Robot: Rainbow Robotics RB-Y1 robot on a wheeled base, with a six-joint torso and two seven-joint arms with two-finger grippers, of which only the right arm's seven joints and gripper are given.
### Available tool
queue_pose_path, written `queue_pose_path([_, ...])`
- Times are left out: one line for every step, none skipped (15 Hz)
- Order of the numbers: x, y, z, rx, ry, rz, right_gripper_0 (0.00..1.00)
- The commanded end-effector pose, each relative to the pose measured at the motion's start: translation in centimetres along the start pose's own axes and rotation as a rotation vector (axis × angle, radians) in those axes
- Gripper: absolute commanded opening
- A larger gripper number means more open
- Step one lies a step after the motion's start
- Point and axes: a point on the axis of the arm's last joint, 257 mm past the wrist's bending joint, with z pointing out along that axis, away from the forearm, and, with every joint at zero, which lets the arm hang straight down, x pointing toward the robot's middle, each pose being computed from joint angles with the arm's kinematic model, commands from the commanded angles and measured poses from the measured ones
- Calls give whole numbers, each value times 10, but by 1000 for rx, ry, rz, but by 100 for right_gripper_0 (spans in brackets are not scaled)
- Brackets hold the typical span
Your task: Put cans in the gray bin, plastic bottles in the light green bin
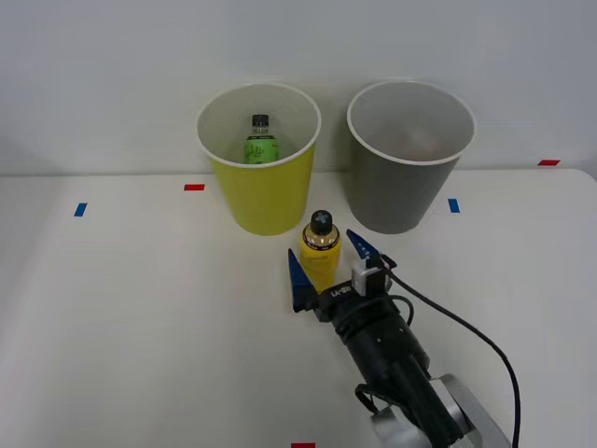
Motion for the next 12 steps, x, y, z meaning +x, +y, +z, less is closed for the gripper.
queue_pose_path([-4,1,3,-3,-7,-11,100])
queue_pose_path([-4,1,4,-4,-7,-13,100])
queue_pose_path([-4,1,4,-5,-6,-19,100])
queue_pose_path([-3,2,4,-6,-6,-22,100])
queue_pose_path([-3,2,4,-7,-4,-33,100])
queue_pose_path([-3,2,4,-8,-4,-37,100])
queue_pose_path([-3,2,5,-9,-3,-44,100])
queue_pose_path([-3,3,5,-10,-1,-50,100])
queue_pose_path([-2,3,5,-11,2,-56,100])
queue_pose_path([-2,3,6,-13,4,-71,100])
queue_pose_path([-3,4,7,-17,2,-79,80])
queue_pose_path([-4,5,9,-20,0,-88,63])
